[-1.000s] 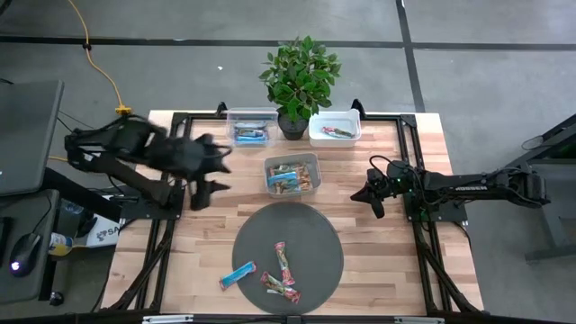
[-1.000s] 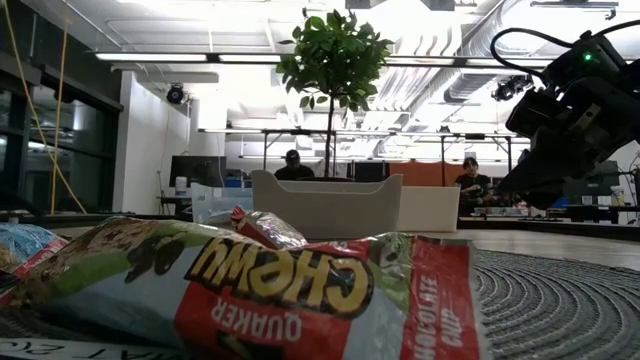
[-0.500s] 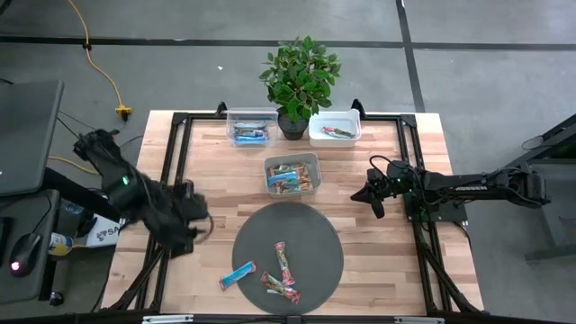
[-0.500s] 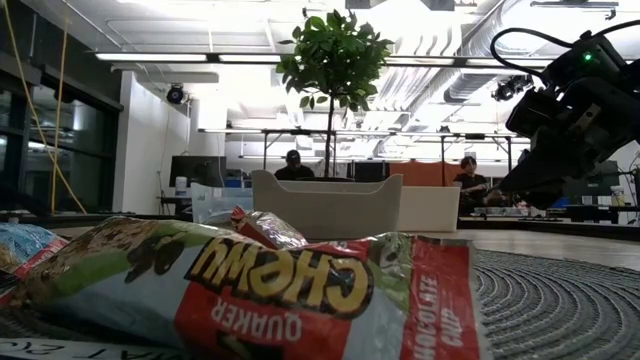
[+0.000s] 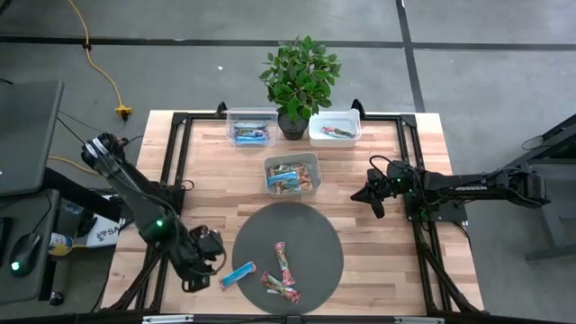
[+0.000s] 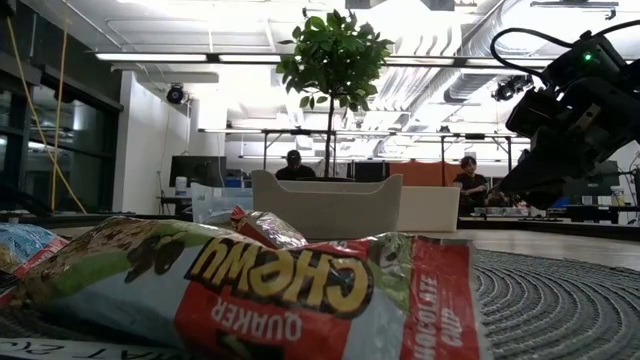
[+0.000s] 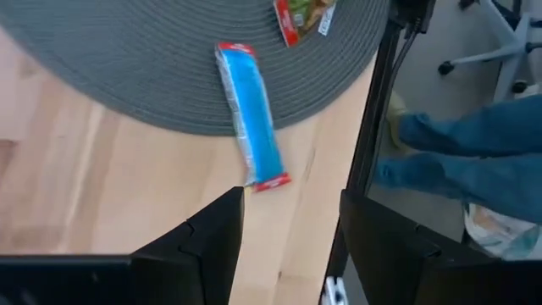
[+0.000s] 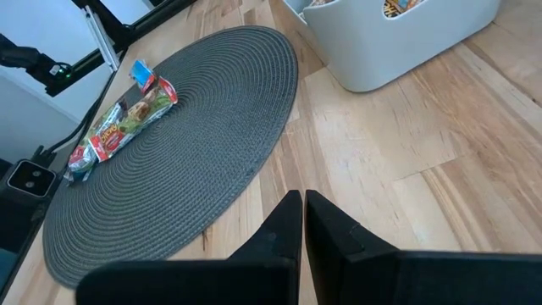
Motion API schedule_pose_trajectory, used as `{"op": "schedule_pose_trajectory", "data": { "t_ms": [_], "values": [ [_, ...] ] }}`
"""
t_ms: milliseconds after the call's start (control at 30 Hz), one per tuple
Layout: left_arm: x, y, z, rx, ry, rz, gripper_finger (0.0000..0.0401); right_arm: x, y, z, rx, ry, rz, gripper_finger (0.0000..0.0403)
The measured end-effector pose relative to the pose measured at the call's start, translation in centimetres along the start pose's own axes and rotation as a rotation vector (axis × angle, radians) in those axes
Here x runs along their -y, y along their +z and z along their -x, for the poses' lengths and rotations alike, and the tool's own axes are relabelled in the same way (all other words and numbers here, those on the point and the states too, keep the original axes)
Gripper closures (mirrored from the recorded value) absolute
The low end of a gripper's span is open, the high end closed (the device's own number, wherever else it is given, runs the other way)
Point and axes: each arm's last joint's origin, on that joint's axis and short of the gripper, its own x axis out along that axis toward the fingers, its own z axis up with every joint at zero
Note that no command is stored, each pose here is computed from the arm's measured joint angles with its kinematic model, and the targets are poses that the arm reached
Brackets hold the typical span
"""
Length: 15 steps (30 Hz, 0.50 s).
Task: Pick and place Granola Bars by type
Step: Put the red granola bar into the white bin
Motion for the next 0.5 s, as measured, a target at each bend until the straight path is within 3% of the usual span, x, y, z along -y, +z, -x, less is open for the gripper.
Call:
{"op": "schedule_pose_trajectory", "data": {
  "t_ms": [500],
  "values": [
    [1.1,-0.3,-9.3,0.027,0.183,0.093,0.0208,0.0,0.0,0.0,0.000,0.000,0.000,0.0403]
  ]
}}
